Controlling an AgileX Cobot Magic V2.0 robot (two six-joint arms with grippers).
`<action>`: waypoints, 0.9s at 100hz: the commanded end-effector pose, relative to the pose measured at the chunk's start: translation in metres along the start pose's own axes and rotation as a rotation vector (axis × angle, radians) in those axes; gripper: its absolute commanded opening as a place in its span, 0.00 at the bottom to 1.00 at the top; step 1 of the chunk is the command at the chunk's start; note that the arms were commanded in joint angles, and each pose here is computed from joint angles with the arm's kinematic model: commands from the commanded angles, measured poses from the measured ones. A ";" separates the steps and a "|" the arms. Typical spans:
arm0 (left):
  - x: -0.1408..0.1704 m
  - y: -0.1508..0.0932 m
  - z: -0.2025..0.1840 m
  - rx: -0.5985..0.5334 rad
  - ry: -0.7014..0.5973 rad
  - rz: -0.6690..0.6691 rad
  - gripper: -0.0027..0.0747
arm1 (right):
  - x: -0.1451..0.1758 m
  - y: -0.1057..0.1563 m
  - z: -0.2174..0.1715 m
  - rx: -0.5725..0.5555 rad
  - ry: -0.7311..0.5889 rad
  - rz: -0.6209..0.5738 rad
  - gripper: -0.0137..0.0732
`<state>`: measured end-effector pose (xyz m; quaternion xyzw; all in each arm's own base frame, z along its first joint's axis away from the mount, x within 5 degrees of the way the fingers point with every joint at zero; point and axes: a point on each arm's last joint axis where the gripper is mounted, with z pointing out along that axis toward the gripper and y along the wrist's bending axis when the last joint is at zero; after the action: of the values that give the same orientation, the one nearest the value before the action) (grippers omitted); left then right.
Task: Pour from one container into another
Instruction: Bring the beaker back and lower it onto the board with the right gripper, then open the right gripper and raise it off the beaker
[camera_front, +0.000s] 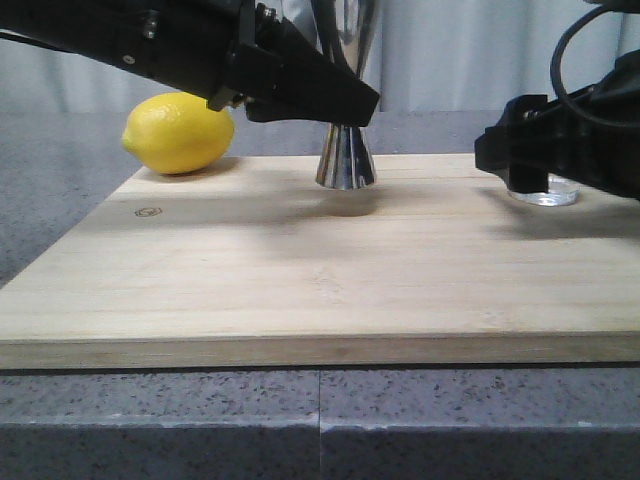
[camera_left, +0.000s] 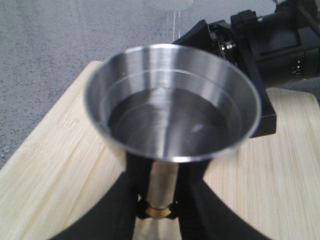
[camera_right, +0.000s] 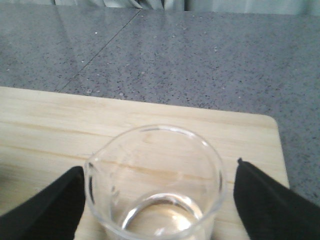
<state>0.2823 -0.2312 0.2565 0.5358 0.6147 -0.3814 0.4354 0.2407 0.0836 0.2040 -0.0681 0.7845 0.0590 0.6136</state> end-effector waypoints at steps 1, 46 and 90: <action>-0.032 -0.007 -0.010 0.007 -0.118 0.021 0.14 | -0.022 0.001 -0.005 -0.008 -0.122 -0.001 0.85; -0.031 -0.005 -0.010 -0.015 -0.108 0.020 0.14 | -0.039 0.004 -0.051 -0.142 0.038 -0.009 0.85; -0.030 0.002 -0.010 -0.091 -0.094 0.006 0.14 | -0.062 -0.001 -0.116 -0.229 -0.018 -0.102 0.85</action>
<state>0.2902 -0.2289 0.2542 0.5187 0.6391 -0.3476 0.4490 0.1485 0.0662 0.2747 -0.1748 0.7926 0.1201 0.5717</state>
